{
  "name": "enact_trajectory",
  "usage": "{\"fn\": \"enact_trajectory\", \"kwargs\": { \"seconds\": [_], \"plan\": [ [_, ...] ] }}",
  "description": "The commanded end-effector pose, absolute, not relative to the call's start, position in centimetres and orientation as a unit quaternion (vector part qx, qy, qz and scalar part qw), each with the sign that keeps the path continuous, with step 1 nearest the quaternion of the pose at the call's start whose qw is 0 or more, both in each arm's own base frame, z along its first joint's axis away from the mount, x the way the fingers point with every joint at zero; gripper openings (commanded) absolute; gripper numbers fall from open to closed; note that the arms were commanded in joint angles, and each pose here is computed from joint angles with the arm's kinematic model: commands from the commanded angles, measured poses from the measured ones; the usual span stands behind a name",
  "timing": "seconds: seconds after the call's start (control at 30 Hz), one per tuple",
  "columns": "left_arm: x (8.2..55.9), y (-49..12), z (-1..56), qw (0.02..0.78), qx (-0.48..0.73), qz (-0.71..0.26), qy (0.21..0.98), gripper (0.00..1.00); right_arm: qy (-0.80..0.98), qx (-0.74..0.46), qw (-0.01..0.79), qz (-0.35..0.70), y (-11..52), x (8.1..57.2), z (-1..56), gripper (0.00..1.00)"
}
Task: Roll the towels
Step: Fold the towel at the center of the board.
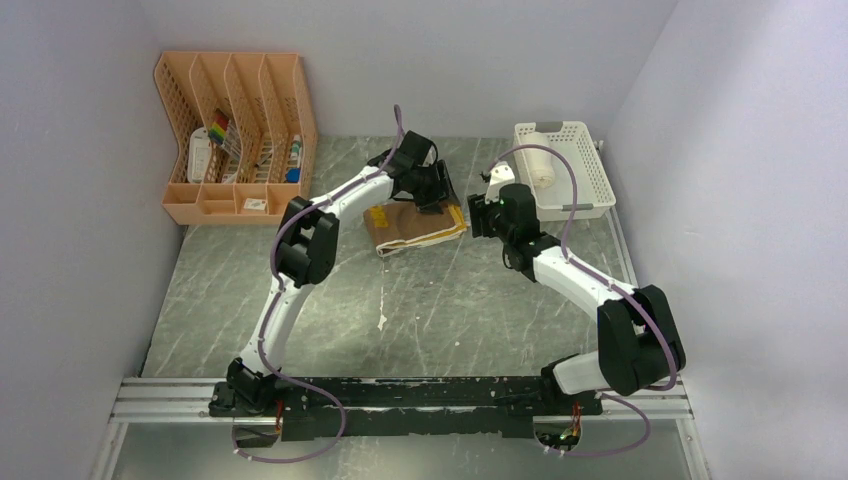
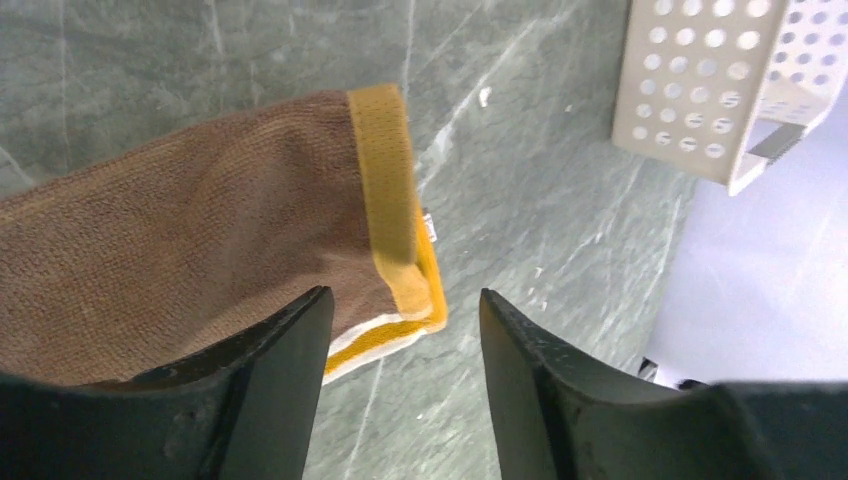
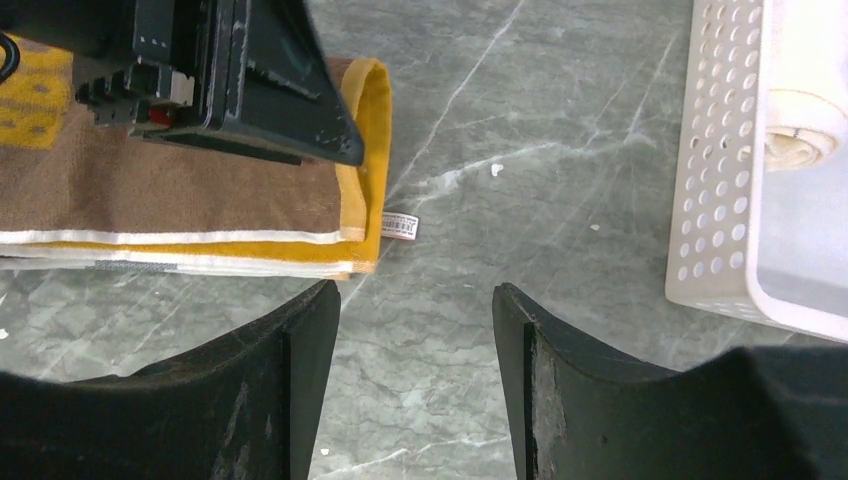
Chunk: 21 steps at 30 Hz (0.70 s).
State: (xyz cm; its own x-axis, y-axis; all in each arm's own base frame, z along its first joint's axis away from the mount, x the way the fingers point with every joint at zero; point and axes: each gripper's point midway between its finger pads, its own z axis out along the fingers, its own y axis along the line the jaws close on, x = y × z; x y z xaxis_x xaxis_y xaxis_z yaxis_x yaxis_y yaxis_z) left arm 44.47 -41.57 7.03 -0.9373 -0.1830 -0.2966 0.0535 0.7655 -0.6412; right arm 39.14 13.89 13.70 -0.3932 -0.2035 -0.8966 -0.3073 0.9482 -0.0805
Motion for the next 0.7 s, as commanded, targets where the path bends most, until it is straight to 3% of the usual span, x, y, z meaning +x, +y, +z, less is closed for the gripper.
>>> {"fn": "enact_trajectory", "kwargs": {
  "seconds": [0.0,0.2,0.37,0.43,0.57,0.67],
  "plan": [
    [45.9,-42.0,15.0,0.241,-0.012,-0.392,0.888,0.7,0.809,-0.153,0.561,0.079,14.9,39.1,15.4,0.59],
    [47.1,-36.9,19.3,0.284,-0.03,-0.389,0.876,0.74,0.768,-0.146,0.607,0.143,17.1,39.9,17.9,0.59],
    [46.8,-29.7,18.5,0.309,-0.091,-0.36,0.876,0.73,0.746,-0.176,0.601,0.229,21.6,41.7,18.5,0.47],
    [46.1,-27.8,17.2,0.312,-0.116,-0.358,0.872,0.71,0.736,-0.176,0.601,0.257,23.3,42.9,18.7,0.42],
    [44.2,-26.4,15.1,0.33,-0.138,-0.371,0.857,0.56,0.73,-0.176,0.59,0.298,25.8,45.2,17.3,0.39],
    [44.1,-26.7,15.0,0.347,-0.138,-0.399,0.838,0.53,0.732,-0.188,0.573,0.318,27.6,46.6,15.7,0.39]
  ]
}}
